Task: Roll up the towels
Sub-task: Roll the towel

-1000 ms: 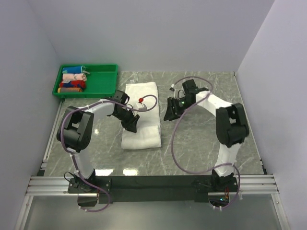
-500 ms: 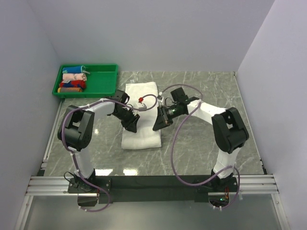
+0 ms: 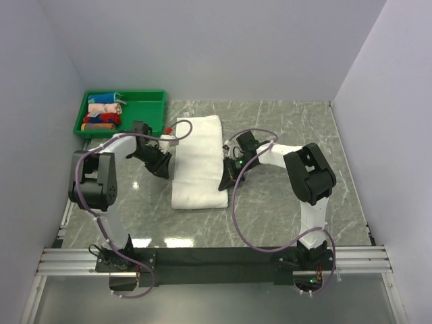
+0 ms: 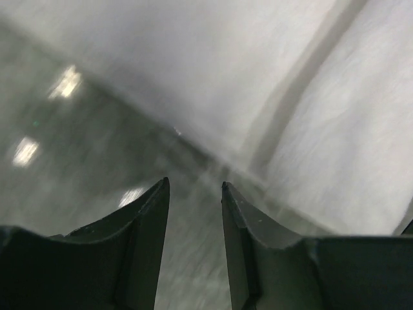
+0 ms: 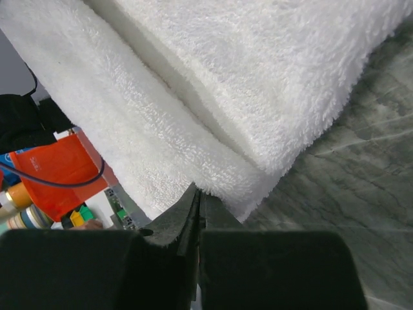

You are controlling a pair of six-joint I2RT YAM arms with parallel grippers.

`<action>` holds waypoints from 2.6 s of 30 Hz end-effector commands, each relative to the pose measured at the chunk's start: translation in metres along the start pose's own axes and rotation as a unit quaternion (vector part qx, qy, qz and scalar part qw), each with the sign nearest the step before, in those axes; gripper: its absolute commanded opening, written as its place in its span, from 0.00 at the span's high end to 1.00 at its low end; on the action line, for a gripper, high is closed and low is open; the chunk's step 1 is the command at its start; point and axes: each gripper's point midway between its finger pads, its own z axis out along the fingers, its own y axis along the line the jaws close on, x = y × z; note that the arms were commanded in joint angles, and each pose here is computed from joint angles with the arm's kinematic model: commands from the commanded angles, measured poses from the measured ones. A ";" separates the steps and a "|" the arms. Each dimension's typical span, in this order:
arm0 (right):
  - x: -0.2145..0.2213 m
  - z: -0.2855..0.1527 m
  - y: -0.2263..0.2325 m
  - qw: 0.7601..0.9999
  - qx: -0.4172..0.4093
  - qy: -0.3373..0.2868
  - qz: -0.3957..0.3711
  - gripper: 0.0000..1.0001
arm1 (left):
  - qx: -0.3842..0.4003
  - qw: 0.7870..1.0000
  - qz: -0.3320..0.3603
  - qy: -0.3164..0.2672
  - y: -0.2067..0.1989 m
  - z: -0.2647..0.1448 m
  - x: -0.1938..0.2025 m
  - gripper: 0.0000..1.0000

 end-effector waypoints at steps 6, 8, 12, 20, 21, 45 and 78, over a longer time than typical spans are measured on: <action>-0.005 -0.002 -0.019 0.997 0.069 -0.017 -0.029 1.00 | -0.019 0.992 0.102 -0.071 -0.035 -0.076 -0.035 0.54; -0.006 -0.001 -0.020 0.997 0.074 -0.016 -0.034 1.00 | -0.023 0.987 0.134 -0.090 -0.055 -0.082 -0.046 0.55; -0.004 0.005 -0.021 0.997 0.074 -0.005 -0.033 1.00 | 0.007 0.980 0.167 -0.104 -0.096 -0.061 -0.061 0.56; -0.003 0.014 -0.032 0.996 0.081 0.009 -0.020 1.00 | -0.006 0.997 0.076 0.010 -0.052 0.010 0.007 0.65; -0.003 0.016 -0.035 0.997 0.081 0.014 -0.016 1.00 | -0.015 0.997 0.074 0.019 -0.045 0.012 0.016 0.65; 0.012 0.019 -0.041 0.995 0.102 0.022 0.008 1.00 | -0.162 0.891 0.420 -0.064 -0.155 0.000 0.000 0.20; -0.004 -0.134 0.012 0.911 0.167 -0.182 -0.331 0.19 | 0.144 0.959 0.193 0.150 -0.160 0.042 0.059 0.99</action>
